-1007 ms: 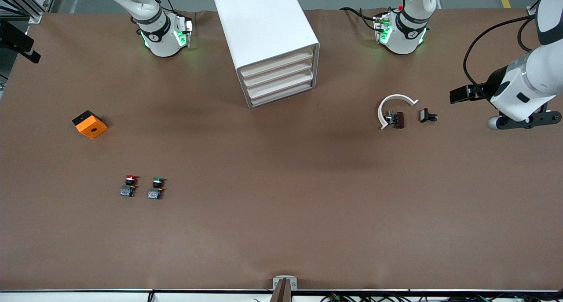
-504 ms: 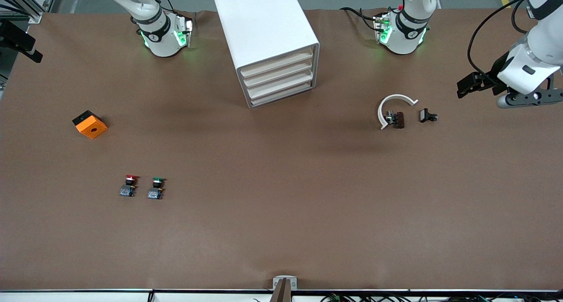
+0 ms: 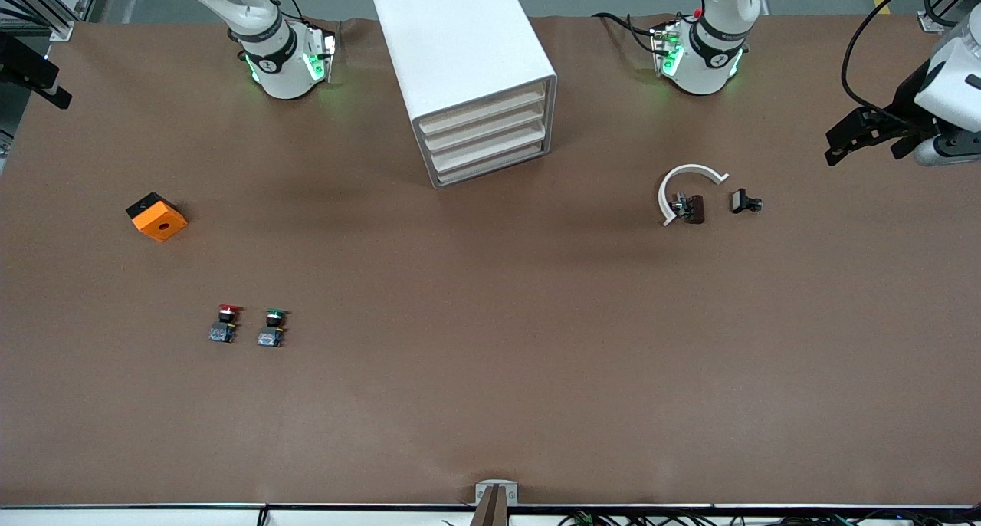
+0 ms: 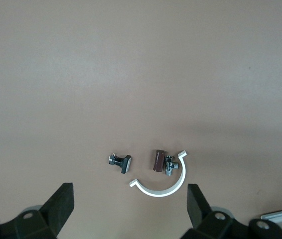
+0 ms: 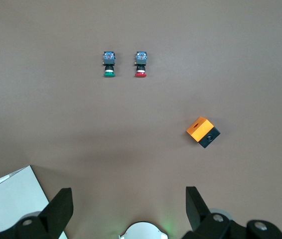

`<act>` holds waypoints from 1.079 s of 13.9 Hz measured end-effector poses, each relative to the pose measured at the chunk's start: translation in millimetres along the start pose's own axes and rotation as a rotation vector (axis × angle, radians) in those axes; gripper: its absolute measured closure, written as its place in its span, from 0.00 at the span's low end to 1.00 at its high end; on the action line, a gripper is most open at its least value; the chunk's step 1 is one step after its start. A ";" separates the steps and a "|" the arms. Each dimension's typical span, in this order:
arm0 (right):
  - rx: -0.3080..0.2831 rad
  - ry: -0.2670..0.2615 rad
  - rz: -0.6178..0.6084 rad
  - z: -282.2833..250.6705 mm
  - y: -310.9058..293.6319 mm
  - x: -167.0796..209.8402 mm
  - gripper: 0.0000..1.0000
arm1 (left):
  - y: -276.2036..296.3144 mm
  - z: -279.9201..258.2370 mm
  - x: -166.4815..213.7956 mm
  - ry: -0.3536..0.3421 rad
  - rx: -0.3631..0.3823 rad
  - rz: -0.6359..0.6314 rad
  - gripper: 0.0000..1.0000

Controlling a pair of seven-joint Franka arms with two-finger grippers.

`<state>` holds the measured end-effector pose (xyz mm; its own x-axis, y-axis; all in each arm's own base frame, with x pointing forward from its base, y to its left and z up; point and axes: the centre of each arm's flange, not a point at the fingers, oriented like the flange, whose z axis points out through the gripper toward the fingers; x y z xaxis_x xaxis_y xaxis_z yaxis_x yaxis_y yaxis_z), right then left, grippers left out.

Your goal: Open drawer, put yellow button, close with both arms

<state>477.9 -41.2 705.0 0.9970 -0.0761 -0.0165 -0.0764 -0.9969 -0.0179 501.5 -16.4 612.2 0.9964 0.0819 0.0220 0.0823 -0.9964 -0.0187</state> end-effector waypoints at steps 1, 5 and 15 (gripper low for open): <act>0.000 0.000 0.000 0.0 0.0 0.0 0.00 | 1.0 -7.7 0.0 -0.008 0.000 0.003 0.00; 0.000 0.001 -0.014 -0.2 0.9 0.0 0.00 | 3.9 -27.0 10.9 -0.038 -0.003 0.010 0.00; 0.003 0.001 -0.012 -0.3 7.6 -0.1 0.00 | 5.3 -22.0 17.9 -0.057 -0.004 0.013 0.00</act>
<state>477.3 -48.8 705.2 0.9978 -0.0638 -0.0149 -0.0641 -0.9977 -0.0214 519.3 -20.6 634.5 0.9969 0.0697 -0.0351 0.0693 -0.9975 -0.0143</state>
